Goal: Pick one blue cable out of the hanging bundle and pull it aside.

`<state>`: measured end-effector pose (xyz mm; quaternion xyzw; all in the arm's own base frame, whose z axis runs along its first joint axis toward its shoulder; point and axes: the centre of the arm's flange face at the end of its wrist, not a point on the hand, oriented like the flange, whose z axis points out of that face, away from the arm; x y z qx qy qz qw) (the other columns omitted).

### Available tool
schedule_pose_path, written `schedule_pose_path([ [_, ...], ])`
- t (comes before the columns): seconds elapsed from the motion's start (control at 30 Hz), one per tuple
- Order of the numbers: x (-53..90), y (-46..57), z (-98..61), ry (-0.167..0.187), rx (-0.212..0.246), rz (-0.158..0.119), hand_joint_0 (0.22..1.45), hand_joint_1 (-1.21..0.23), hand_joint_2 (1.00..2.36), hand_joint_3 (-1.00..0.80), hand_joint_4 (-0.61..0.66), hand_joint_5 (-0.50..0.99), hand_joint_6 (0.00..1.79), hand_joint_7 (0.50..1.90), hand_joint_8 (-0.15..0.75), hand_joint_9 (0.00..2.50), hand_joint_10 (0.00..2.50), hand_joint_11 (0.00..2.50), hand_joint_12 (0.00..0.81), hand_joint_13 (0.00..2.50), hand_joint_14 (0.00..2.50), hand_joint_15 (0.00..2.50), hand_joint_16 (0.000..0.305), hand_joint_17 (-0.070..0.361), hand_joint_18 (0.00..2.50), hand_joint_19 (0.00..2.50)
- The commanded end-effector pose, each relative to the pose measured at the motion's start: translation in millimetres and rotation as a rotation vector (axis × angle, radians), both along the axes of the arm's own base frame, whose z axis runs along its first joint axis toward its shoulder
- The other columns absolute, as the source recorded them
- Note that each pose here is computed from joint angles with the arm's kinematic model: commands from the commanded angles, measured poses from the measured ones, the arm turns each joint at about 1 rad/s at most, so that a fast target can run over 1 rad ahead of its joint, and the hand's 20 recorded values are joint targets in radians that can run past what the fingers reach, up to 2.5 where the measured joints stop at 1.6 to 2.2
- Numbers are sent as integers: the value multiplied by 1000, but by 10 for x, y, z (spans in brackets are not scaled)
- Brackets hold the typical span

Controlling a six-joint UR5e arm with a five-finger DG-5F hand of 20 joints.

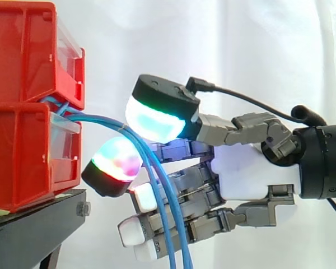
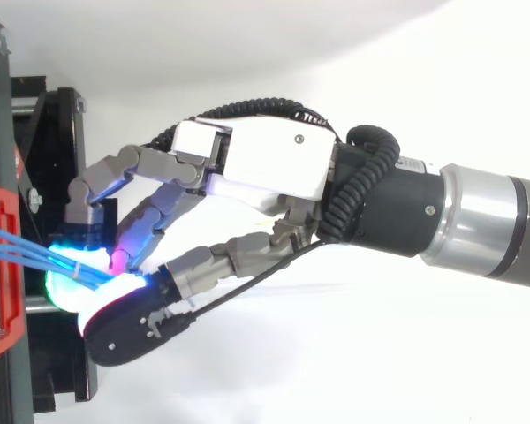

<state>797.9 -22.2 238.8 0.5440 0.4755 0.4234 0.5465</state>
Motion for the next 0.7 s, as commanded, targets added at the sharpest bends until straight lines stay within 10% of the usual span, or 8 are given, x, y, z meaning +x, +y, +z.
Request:
schedule_pose_path([
  [0.0,4,-15,10,0,0,6,479,-608,1000,-500,68,-114,897,897,262,1118,20,594,296,910,20,496,47,107,656,378],
  [0.67,-29,-73,57,53,-10,7,653,-832,1024,-70,-73,-124,945,1081,253,1057,24,622,275,880,21,506,43,98,655,381],
])
